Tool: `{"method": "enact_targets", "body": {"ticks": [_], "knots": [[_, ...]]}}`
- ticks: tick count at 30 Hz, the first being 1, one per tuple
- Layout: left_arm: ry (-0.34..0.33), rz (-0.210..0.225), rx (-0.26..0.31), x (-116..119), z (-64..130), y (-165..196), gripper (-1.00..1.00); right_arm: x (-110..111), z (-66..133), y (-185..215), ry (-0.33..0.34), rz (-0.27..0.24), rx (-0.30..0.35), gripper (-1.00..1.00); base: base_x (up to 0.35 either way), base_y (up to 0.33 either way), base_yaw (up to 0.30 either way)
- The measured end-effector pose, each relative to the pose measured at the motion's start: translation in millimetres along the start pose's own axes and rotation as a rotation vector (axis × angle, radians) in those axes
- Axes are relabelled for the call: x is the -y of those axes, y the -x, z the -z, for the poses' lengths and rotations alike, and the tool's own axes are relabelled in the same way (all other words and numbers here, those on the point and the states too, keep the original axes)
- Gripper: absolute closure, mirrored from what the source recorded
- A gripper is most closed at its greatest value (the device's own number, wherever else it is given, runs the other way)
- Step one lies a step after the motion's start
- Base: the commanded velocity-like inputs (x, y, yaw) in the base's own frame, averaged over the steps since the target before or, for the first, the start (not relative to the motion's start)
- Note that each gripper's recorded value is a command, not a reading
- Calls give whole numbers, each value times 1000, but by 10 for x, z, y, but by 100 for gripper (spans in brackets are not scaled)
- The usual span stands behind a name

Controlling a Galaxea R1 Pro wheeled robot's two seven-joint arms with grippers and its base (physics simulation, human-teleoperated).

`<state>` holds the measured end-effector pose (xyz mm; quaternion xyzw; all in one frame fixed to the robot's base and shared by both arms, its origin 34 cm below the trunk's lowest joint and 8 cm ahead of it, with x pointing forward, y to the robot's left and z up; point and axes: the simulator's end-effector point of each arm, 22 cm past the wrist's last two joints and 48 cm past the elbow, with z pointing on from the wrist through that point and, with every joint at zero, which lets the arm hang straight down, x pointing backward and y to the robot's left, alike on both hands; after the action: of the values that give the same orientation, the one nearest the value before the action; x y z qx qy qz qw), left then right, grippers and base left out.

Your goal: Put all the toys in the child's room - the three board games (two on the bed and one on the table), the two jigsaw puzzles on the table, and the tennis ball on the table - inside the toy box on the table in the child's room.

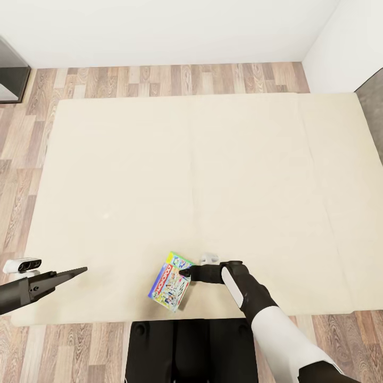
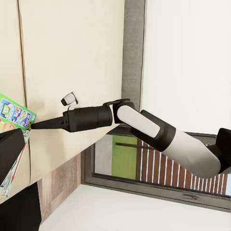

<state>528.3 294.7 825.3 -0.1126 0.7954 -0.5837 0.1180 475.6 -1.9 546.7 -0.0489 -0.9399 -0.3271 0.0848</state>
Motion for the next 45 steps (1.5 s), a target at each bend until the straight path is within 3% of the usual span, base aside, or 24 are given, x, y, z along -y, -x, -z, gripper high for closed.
{"method": "enact_targets", "body": {"ticks": [45], "knots": [[0, 0, 0, 1, 0, 0, -100, 1, 1, 3, 1, -1, 1, -100, 0, 53, 4]]}}
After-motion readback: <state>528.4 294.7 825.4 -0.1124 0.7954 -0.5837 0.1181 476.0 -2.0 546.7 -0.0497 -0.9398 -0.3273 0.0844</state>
